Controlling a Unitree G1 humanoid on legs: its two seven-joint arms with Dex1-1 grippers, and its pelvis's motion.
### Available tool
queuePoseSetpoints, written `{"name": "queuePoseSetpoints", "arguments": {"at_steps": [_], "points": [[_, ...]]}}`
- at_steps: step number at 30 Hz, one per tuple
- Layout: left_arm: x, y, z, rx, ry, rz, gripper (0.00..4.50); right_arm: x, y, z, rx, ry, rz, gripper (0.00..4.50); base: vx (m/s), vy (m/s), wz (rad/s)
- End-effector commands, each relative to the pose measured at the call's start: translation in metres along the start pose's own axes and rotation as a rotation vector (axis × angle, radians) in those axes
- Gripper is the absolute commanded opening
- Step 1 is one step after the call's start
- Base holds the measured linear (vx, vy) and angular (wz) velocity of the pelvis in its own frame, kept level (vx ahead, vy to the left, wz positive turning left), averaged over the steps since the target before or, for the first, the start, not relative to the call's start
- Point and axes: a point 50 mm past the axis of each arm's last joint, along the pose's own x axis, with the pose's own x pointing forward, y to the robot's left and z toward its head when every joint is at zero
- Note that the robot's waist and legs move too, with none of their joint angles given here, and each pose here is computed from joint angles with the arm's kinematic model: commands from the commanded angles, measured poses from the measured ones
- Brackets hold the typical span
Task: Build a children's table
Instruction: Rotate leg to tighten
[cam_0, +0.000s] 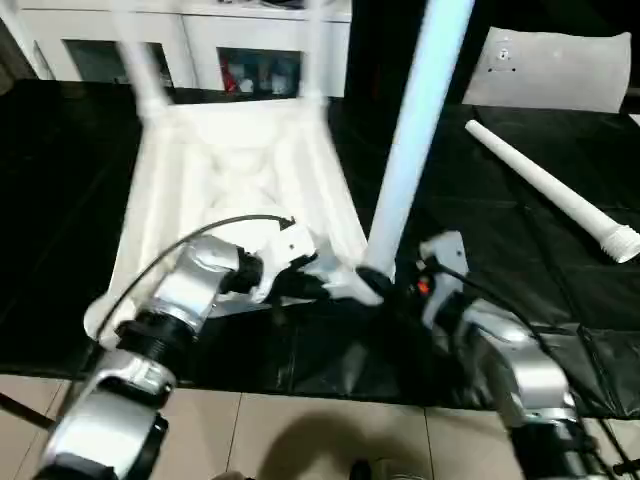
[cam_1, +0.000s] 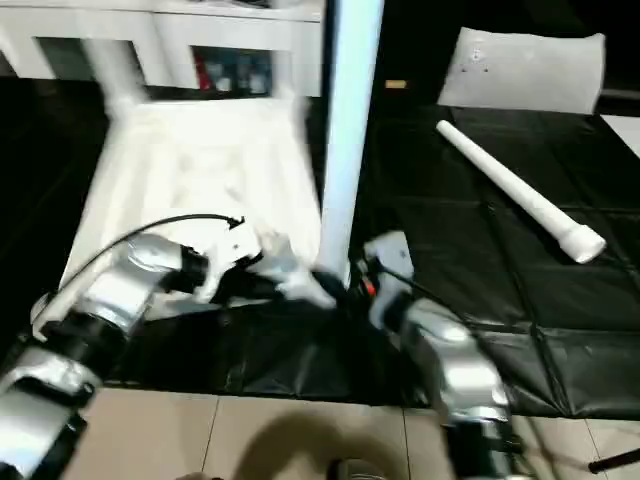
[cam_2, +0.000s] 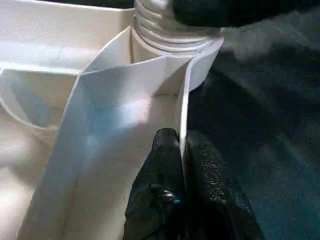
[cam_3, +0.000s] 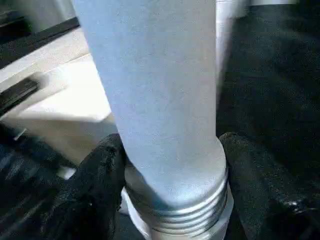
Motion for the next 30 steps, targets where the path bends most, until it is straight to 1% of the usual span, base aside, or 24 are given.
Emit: {"name": "queuePoseSetpoints", "arguments": {"at_steps": [1, 2, 4, 5, 7, 9, 10, 11, 14, 16, 17, 18, 19, 21, 22, 23, 24, 26, 30], "points": [[0.025, -0.014, 0.025, -0.027, -0.110, 0.025, 0.00, 0.021, 0.037, -0.017, 0.113, 0.098, 0.062, 2.64, 0.000, 0.000, 0.00], [0.026, -0.015, 0.027, -0.033, -0.119, 0.027, 0.00, 0.023, 0.038, -0.017, 0.120, 0.099, 0.057, 2.64, 0.000, 0.000, 0.00], [0.031, -0.018, 0.034, -0.027, -0.129, 0.037, 0.00, 0.026, 0.041, -0.015, 0.106, 0.085, 0.048, 2.64, 0.000, 0.000, 0.00], [0.032, -0.019, 0.035, -0.018, -0.119, 0.040, 0.00, 0.027, 0.041, -0.015, 0.106, 0.079, 0.040, 2.99, 0.000, 0.000, 0.00], [0.032, -0.018, 0.033, 0.018, -0.090, 0.056, 0.00, 0.025, 0.038, -0.013, 0.124, 0.061, 0.016, 3.34, 0.000, 0.000, 0.00], [0.030, -0.016, 0.031, 0.032, -0.070, 0.063, 0.00, 0.022, 0.032, -0.012, 0.120, 0.052, -0.001, 3.54, 0.000, 0.000, 0.00], [0.029, -0.015, 0.031, 0.028, -0.068, 0.065, 0.00, 0.020, 0.030, -0.012, 0.112, 0.051, -0.008, 3.54, 0.000, 0.000, 0.00], [0.026, -0.013, 0.028, 0.042, -0.056, 0.052, 0.00, 0.014, 0.021, -0.010, 0.090, 0.036, -0.013, 3.78, 0.000, 0.000, 0.00], [0.023, -0.012, 0.026, 0.035, -0.052, 0.043, 0.00, 0.009, 0.015, -0.007, 0.075, 0.021, -0.008, 3.94, 0.000, 0.000, 0.00], [0.019, -0.010, 0.021, 0.036, -0.047, 0.026, 0.00, 0.001, 0.006, -0.002, 0.050, -0.008, 0.024, 4.20, 0.000, 0.000, 0.00], [0.017, -0.009, 0.018, 0.047, -0.040, 0.015, 0.00, -0.005, 0.002, 0.002, 0.023, -0.021, 0.057, 4.27, 0.000, 0.000, 0.00], [0.015, -0.009, 0.015, 0.060, -0.036, 0.001, 0.00, -0.011, -0.004, 0.004, -0.014, -0.013, 0.092, 4.32, 0.000, 0.000, 0.00], [0.014, -0.008, 0.014, 0.065, -0.035, -0.004, 0.00, -0.014, -0.006, 0.005, -0.030, -0.007, 0.106, 4.40, 0.000, 0.000, 0.00], [0.010, -0.010, 0.012, 0.128, -0.053, -0.086, 0.00, -0.026, -0.016, 0.006, -0.111, 0.023, 0.176, 4.46, 0.000, 0.000, 0.00], [0.009, -0.011, 0.011, 0.134, -0.055, -0.098, 0.00, -0.027, -0.018, 0.007, -0.118, 0.026, 0.185, 4.46, 0.000, 0.000, 0.00], [0.006, -0.013, 0.010, 0.170, -0.063, -0.162, 0.00, -0.034, -0.023, 0.011, -0.146, 0.033, 0.233, 4.46, 0.000, 0.000, 0.00], [0.004, -0.014, 0.009, 0.190, -0.064, -0.190, 0.00, -0.037, -0.025, 0.013, -0.155, 0.035, 0.253, 4.46, 0.000, 0.000, 0.00], [-0.001, -0.014, 0.002, 0.244, -0.023, -0.258, 0.00, -0.043, -0.032, 0.018, -0.219, 0.069, 0.309, 4.46, 0.000, 0.000, 0.00], [-0.006, -0.013, -0.001, 0.239, -0.024, -0.334, 0.00, -0.052, -0.032, 0.020, -0.284, 0.117, 0.455, 4.46, 0.000, 0.000, 0.00]]}}
